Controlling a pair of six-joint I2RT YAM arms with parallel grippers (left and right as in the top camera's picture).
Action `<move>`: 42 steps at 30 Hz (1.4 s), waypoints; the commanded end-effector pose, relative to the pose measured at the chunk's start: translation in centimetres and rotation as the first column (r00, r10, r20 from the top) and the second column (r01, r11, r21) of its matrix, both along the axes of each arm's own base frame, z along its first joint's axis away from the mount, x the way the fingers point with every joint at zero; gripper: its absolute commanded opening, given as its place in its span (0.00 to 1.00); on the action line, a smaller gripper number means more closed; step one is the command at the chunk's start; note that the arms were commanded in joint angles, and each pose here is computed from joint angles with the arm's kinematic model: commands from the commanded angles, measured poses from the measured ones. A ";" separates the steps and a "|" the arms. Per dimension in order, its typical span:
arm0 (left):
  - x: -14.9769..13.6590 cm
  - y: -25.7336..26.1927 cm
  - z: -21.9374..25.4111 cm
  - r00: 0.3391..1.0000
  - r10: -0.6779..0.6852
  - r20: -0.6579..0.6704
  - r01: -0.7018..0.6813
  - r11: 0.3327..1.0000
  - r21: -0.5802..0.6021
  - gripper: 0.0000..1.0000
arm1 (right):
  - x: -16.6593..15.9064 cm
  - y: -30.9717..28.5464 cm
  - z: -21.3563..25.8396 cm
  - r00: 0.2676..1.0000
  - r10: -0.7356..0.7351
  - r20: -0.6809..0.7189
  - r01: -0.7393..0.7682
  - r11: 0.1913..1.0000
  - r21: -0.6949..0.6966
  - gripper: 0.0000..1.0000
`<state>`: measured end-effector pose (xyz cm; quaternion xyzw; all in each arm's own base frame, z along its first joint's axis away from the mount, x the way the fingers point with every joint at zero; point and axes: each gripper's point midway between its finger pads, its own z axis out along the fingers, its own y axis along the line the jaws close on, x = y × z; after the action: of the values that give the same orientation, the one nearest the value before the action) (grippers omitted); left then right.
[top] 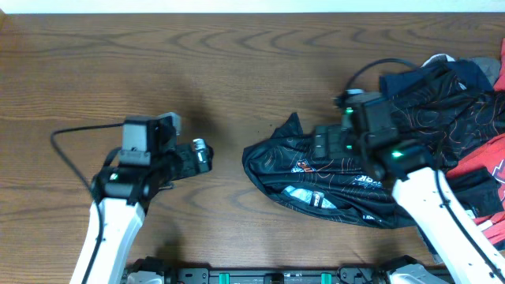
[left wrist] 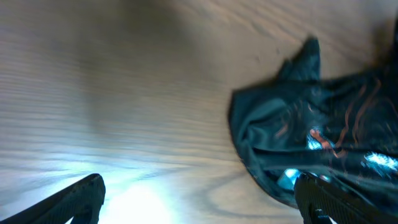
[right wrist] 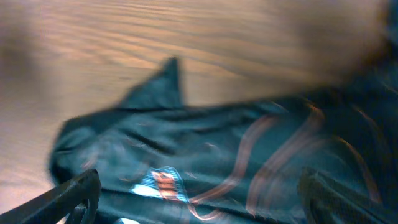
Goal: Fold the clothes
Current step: 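Pull the black jersey left toward the table center with the right gripper, then grasp the jersey's left end with the left gripper and pull it left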
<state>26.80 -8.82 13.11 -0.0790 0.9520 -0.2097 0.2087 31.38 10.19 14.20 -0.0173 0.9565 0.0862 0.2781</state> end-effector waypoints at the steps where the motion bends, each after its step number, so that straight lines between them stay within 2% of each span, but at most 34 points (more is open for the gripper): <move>1: -0.5 -2.7 -2.1 0.993 -0.072 -0.090 0.066 0.996 -0.066 0.98 | -0.3 -2.9 -0.2 0.993 -0.112 -0.044 0.112 0.994 -0.009 0.99; 11: -0.1 -9.2 -8.0 0.950 -0.257 -0.178 0.246 0.966 -0.085 0.98 | -2.7 -5.7 -1.8 0.968 -0.188 -0.168 0.181 0.982 -0.055 0.99; 22: -0.6 -14.8 -11.3 0.905 -0.402 -0.140 0.393 0.915 -0.087 1.00 | -3.1 -5.8 -1.9 0.964 -0.188 -0.186 0.180 0.982 -0.061 0.99; 23: -0.7 -15.2 -11.3 0.902 -0.412 -0.132 0.404 0.911 -0.087 0.94 | -3.2 -5.8 -2.0 0.964 -0.188 -0.189 0.180 0.982 -0.063 0.99; 25: -0.8 -15.8 -11.2 0.897 -0.427 -0.116 0.419 0.904 -0.088 0.74 | -3.3 -5.8 -2.0 0.963 -0.189 -0.195 0.179 0.982 -0.065 0.99; 27: -0.7 -16.1 -11.1 0.895 -0.434 -0.101 0.426 0.900 -0.090 0.47 | -3.4 -5.8 -2.1 0.962 -0.189 -0.199 0.179 0.982 -0.066 0.99; 29: -0.5 -16.1 -11.0 0.897 -0.433 -0.095 0.425 0.901 -0.089 0.14 | -3.5 -5.8 -2.1 0.962 -0.189 -0.199 0.179 0.982 -0.067 0.99; 30: -0.4 -15.9 -11.1 0.900 -0.426 -0.093 0.420 0.904 -0.081 0.06 | -3.5 -5.8 -2.1 0.961 -0.189 -0.201 0.179 0.982 -0.067 0.99; 37: 2.8 -11.8 -9.8 0.944 -0.330 -0.031 0.331 0.943 0.034 0.06 | -4.0 -6.6 -2.3 0.954 -0.212 -0.214 0.191 0.975 -0.113 0.99; 42: 6.7 -3.7 -7.4 0.990 -0.133 0.056 0.121 0.976 0.179 0.06 | -4.4 -7.3 -2.5 0.948 -0.230 -0.221 0.200 0.968 -0.150 0.99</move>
<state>30.92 -17.77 4.16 0.0405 0.9612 -0.2129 0.1706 26.69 3.67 11.30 0.0677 0.9848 0.0127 0.1592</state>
